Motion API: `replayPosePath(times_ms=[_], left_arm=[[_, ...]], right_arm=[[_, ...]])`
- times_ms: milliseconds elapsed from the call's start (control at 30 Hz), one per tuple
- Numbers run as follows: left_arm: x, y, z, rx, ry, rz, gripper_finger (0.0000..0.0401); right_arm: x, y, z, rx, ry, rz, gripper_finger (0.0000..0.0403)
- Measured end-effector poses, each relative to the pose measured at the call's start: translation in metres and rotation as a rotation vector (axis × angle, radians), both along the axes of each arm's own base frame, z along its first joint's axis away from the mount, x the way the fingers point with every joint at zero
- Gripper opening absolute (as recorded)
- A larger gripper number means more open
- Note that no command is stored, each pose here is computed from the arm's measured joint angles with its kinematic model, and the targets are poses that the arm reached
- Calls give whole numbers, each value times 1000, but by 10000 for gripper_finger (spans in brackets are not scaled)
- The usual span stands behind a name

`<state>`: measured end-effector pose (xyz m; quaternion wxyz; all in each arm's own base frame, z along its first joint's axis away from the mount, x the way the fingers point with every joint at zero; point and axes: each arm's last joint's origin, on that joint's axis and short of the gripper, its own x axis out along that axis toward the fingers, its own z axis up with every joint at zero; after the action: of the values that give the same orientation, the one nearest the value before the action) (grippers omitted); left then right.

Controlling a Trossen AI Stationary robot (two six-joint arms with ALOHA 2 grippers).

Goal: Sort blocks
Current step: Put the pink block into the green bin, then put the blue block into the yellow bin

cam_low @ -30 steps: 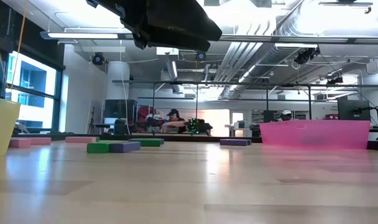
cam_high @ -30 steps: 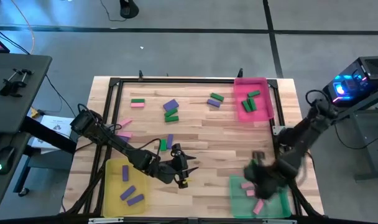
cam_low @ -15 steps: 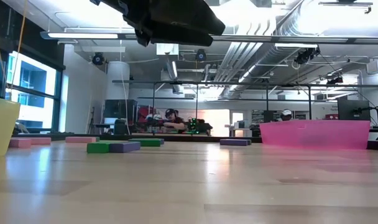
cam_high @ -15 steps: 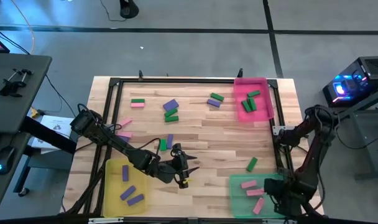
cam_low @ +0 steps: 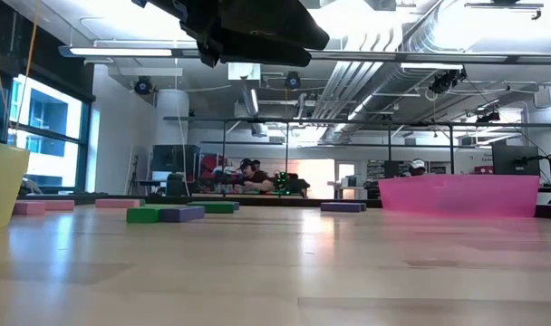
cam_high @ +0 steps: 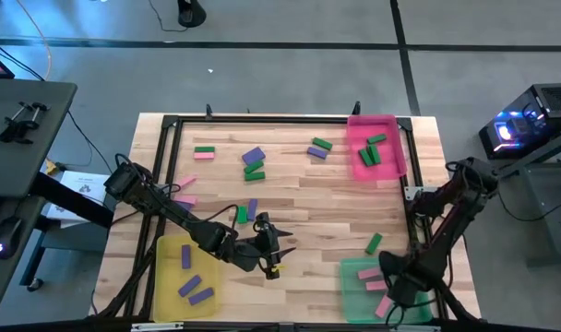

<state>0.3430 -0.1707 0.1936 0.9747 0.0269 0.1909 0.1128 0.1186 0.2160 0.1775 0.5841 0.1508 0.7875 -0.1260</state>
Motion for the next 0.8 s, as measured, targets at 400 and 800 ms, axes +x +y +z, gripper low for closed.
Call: replayPosePath(times_ms=[400,800], left_arm=[[0,0,1,-7,-7,2,177],[5,10,0,-148,-37,91,177]], right_arm=[[18,8,76,-124,-185,53,180],[70,32,82,-438,-1217,408,181]])
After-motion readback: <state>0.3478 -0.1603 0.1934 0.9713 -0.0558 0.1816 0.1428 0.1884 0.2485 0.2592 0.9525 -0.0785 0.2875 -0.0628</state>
